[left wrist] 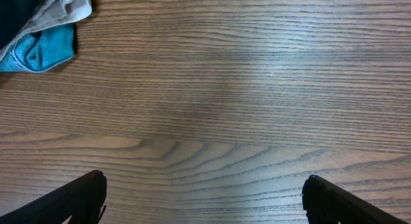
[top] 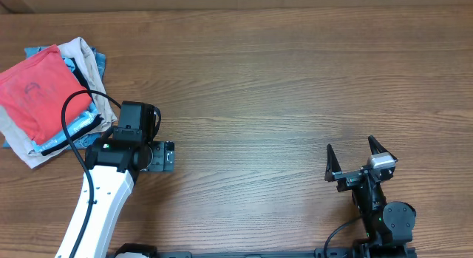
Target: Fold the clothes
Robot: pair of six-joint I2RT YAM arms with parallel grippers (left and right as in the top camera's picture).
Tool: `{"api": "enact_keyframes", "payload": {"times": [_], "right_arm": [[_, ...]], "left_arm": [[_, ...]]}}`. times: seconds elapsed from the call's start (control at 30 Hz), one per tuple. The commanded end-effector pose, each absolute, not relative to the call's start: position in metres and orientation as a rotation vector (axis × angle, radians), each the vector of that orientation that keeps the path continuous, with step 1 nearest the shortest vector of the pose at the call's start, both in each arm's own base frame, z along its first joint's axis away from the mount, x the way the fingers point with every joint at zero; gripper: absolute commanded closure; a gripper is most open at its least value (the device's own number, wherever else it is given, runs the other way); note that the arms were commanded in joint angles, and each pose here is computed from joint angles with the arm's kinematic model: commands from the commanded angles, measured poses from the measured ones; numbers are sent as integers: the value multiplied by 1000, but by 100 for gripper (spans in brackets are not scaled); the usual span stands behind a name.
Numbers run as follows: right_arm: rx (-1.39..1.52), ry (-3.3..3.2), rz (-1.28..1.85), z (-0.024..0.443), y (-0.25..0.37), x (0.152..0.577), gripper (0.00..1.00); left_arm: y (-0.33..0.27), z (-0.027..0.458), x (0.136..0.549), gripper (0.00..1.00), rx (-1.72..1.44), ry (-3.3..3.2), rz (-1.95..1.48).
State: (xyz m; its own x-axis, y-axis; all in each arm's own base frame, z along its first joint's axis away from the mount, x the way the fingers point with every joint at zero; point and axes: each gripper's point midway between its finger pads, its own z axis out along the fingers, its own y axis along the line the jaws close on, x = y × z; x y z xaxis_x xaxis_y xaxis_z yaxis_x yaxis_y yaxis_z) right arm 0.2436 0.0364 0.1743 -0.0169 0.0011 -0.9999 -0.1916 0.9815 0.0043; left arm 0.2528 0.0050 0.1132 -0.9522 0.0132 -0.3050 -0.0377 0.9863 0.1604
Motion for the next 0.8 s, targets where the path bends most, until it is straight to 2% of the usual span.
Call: {"api": "enact_keyframes", "payload": {"times": [0.0, 0.4, 0.57, 0.77], "right_arm": [[-155, 1584, 154, 171, 37, 244, 0], [-155, 1584, 154, 171, 37, 244, 0], [-155, 1584, 154, 171, 37, 244, 0], [-155, 1584, 154, 171, 37, 244, 0]], "left_arm": [[8, 113, 252, 0, -43, 2816, 249], [6, 169, 238, 0, -62, 2525, 159], [10, 160, 213, 0, -118, 2443, 123], [13, 146, 213, 0, -161, 2251, 82]]}}
